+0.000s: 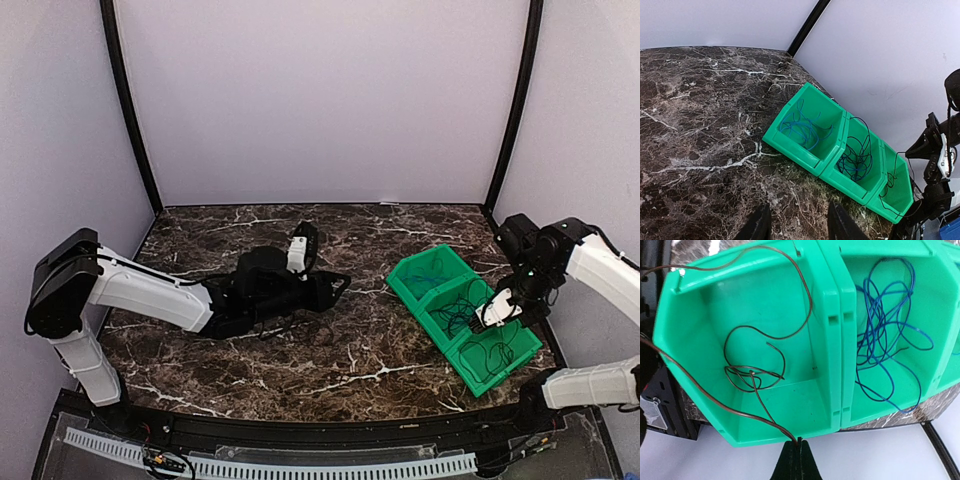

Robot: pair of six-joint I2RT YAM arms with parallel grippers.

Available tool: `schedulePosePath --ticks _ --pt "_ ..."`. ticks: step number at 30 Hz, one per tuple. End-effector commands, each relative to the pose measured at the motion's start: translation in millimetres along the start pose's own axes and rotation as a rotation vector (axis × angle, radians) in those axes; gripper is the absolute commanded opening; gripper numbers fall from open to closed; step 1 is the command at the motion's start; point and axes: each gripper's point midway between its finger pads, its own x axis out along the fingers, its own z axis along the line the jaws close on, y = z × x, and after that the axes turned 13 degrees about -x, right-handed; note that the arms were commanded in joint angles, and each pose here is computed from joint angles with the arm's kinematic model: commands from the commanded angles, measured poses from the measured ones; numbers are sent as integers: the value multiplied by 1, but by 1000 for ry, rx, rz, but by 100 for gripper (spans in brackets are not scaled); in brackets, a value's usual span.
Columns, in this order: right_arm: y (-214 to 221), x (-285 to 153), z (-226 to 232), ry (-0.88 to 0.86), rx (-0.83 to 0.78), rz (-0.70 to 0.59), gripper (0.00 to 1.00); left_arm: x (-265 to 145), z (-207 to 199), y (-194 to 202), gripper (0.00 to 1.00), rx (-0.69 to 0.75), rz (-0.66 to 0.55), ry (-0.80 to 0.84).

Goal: Untangle the cables
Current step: Adjust the untangled cable in the bin.

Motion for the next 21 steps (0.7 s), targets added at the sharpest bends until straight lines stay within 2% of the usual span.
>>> schedulePosePath --ticks 1,6,10,13,19,21 --pt "32 21 -22 66 94 139 0 -1 -4 -6 41 -11 -10 23" --pt "31 35 -29 73 173 128 0 -7 2 -3 41 -8 -8 11" --pt "18 45 -27 38 224 60 0 -9 9 0 41 -8 -5 -4" --pt "4 55 -19 0 249 1 0 -9 11 1 41 -13 -1 -5" --pt "-5 72 2 -39 241 -10 0 -10 12 3 41 -9 6 -1" --pt "-3 72 4 -25 241 0 7 -10 12 3 41 -2 6 -3"
